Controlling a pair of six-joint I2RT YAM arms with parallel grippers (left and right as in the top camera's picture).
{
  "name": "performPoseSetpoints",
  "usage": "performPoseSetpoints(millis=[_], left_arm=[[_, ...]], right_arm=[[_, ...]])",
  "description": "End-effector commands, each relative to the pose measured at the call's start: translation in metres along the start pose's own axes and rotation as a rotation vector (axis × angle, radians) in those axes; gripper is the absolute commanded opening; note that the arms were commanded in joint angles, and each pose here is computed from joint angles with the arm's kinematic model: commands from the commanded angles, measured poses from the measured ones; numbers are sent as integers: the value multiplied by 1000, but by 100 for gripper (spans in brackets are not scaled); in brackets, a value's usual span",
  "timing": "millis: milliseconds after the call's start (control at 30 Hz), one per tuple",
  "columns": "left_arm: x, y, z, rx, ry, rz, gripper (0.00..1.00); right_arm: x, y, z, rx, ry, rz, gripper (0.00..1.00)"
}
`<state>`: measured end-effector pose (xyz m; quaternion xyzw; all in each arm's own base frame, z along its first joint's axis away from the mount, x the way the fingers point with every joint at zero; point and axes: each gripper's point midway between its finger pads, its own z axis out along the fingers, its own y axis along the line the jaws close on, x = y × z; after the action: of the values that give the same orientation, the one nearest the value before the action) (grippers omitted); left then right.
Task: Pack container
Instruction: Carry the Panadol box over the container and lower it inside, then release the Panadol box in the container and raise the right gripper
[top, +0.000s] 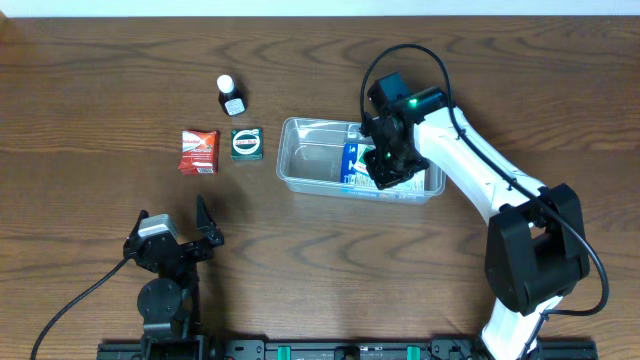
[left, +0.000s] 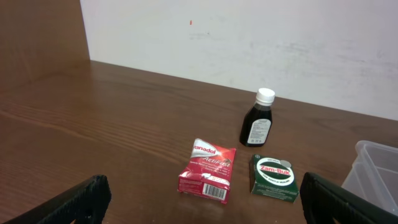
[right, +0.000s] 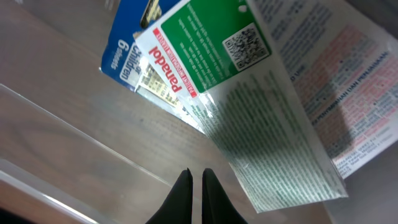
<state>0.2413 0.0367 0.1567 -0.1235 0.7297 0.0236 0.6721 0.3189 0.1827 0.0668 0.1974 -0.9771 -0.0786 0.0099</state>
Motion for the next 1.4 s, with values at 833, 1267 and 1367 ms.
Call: performPoseSetpoints(millis=[833,1267,1367], left_arm=[[18,7,1,-35,51,4,98],[18,7,1,-35,51,4,98],[18,7,1,-35,51,4,98]], right_arm=[[12,-24,-3,19,35,-232,9],[13,-32,14,43,83,-320,7],[12,-34,21,43,96,-334,6]])
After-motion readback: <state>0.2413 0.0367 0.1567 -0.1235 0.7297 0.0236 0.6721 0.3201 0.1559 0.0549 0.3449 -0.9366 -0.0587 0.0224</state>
